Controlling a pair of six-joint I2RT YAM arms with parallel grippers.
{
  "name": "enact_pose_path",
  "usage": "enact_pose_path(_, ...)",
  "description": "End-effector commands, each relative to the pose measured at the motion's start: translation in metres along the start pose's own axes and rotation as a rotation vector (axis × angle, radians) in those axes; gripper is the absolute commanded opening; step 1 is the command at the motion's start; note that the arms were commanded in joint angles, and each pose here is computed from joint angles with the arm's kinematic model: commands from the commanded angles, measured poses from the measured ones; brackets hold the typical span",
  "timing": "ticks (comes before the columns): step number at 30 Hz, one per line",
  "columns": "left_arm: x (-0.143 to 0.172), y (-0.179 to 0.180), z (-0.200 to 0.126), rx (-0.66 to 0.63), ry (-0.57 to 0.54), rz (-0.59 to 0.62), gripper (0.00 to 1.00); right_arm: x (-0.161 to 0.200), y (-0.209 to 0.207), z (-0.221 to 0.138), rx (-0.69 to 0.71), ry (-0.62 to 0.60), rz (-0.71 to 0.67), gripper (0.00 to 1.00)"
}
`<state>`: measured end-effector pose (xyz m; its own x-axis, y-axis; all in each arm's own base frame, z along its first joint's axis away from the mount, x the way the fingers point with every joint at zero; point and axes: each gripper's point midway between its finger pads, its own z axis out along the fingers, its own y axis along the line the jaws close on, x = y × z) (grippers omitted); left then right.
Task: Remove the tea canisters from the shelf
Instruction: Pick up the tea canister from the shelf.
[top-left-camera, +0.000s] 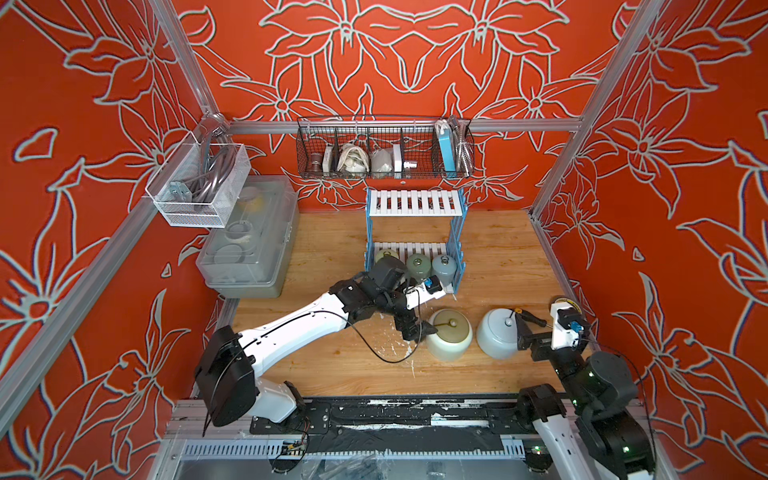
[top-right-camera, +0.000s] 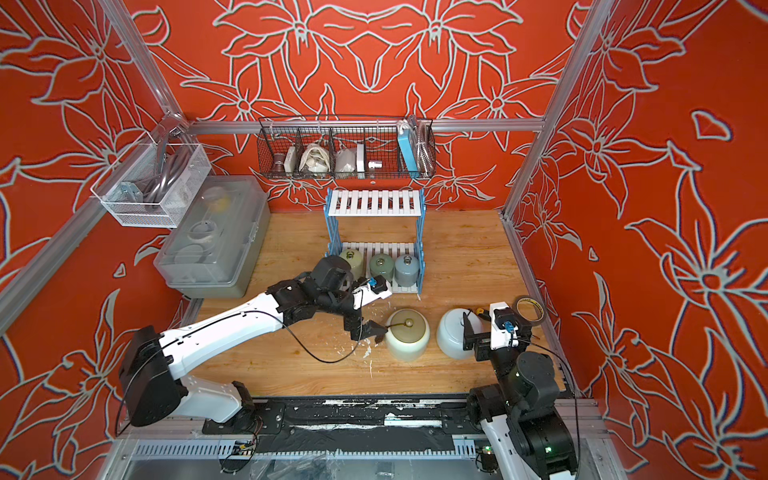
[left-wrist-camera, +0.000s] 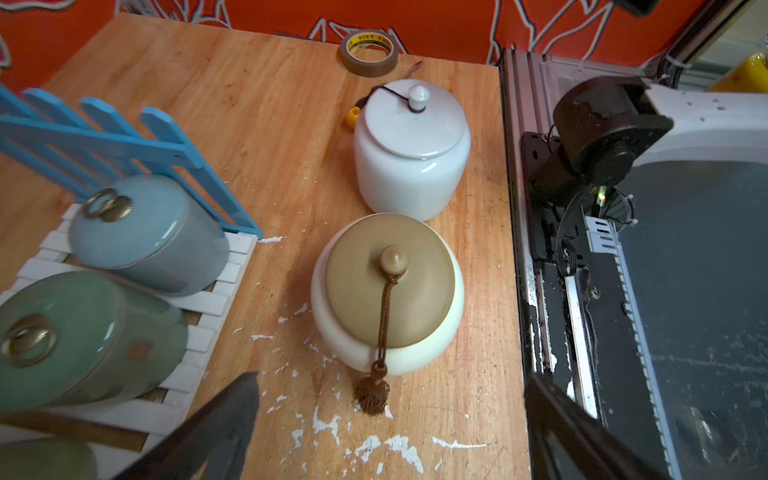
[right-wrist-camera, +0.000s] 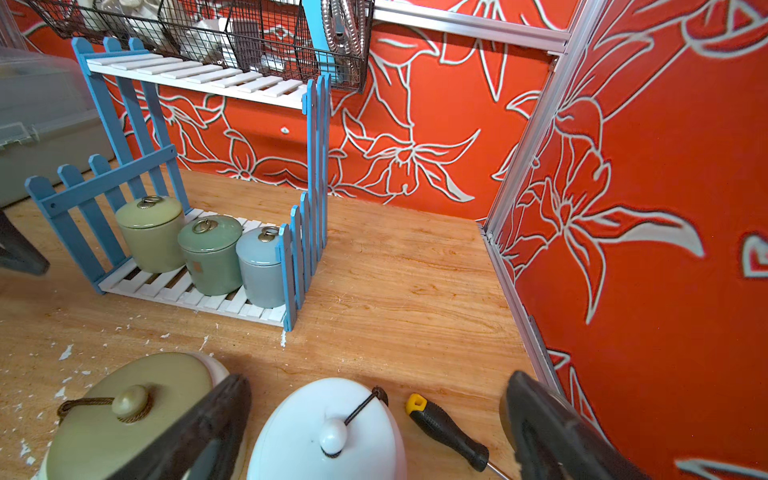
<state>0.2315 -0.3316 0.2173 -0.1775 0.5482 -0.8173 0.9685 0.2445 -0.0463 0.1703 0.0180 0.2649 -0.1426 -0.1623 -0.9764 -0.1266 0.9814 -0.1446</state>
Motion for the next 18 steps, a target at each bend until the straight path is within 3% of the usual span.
enact_pose_path(1,0.011,0.015,-0.023,-0.070,0.013,-0.092,0.98,0.003,-0.001,0.005,0.007,0.023,-0.010,0.99)
enact_pose_path(12,0.029,0.044,-0.083,-0.266,-0.015,-0.233,0.98,0.009,0.003,0.025,-0.022,0.191,-0.025,0.99)
enact_pose_path(18,0.042,0.064,-0.116,-0.369,-0.057,-0.302,0.98,-0.010,0.009,0.035,-0.068,0.232,-0.009,0.99)
